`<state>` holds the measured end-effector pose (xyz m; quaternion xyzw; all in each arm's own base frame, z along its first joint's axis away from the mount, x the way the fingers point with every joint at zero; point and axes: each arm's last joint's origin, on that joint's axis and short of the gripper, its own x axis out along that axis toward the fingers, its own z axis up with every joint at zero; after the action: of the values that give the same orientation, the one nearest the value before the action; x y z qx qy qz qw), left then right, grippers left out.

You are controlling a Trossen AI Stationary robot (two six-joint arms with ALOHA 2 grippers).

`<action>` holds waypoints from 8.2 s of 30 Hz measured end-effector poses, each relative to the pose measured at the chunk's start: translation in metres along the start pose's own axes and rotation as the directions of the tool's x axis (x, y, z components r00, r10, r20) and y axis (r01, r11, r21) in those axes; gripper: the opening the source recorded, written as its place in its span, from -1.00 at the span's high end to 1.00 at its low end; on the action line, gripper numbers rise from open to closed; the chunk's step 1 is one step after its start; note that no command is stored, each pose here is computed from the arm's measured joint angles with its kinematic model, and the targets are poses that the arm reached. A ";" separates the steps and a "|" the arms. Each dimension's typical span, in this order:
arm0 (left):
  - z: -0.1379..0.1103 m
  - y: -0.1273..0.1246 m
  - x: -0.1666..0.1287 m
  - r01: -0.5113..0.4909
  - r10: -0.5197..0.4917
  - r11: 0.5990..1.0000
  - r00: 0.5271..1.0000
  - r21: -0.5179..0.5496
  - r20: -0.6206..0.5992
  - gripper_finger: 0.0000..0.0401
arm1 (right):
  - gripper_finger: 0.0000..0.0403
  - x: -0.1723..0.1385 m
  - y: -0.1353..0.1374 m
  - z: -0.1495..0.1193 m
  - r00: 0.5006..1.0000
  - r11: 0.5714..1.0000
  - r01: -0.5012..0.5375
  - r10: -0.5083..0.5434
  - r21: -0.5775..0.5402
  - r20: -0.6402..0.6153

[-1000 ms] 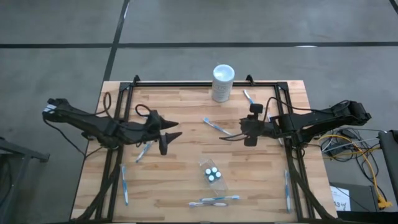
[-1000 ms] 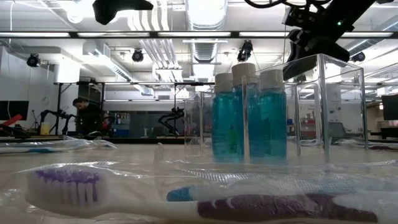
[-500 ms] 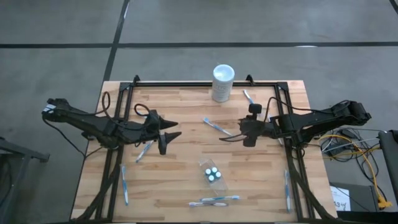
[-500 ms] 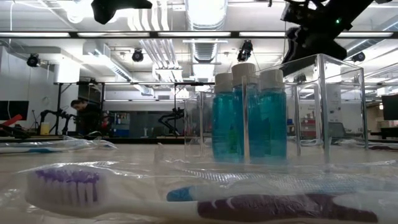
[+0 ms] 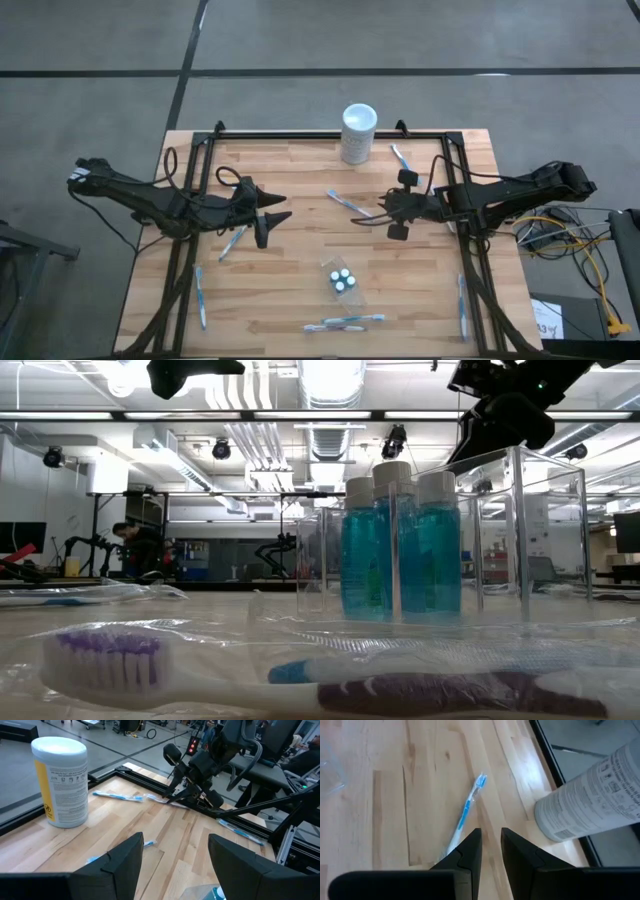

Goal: Pick & Place toothbrushing station
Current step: Adjust the transparent organizer on the table

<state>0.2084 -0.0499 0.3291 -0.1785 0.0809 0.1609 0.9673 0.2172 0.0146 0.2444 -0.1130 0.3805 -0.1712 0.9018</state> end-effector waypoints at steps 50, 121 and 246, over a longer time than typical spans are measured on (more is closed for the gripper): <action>-0.002 0.001 0.000 -0.009 0.009 1.000 1.000 0.013 -0.016 -0.14 | 0.66 -0.014 -0.020 0.004 0.959 0.741 0.112 0.095 0.662 -0.268; -0.002 0.001 0.000 -0.009 0.009 1.000 1.000 0.014 -0.017 -0.14 | 0.23 0.034 0.108 0.098 0.879 0.889 -0.285 0.392 0.359 -0.272; -0.002 0.001 0.000 -0.009 0.009 1.000 1.000 0.014 -0.017 -0.14 | 0.84 0.036 0.125 0.064 0.877 0.925 0.123 0.069 0.359 -0.476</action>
<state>0.2080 -0.0498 0.3271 -0.1729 0.0911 0.1632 0.9670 0.3151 0.1198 0.2224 0.1037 0.5498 -0.2768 0.7813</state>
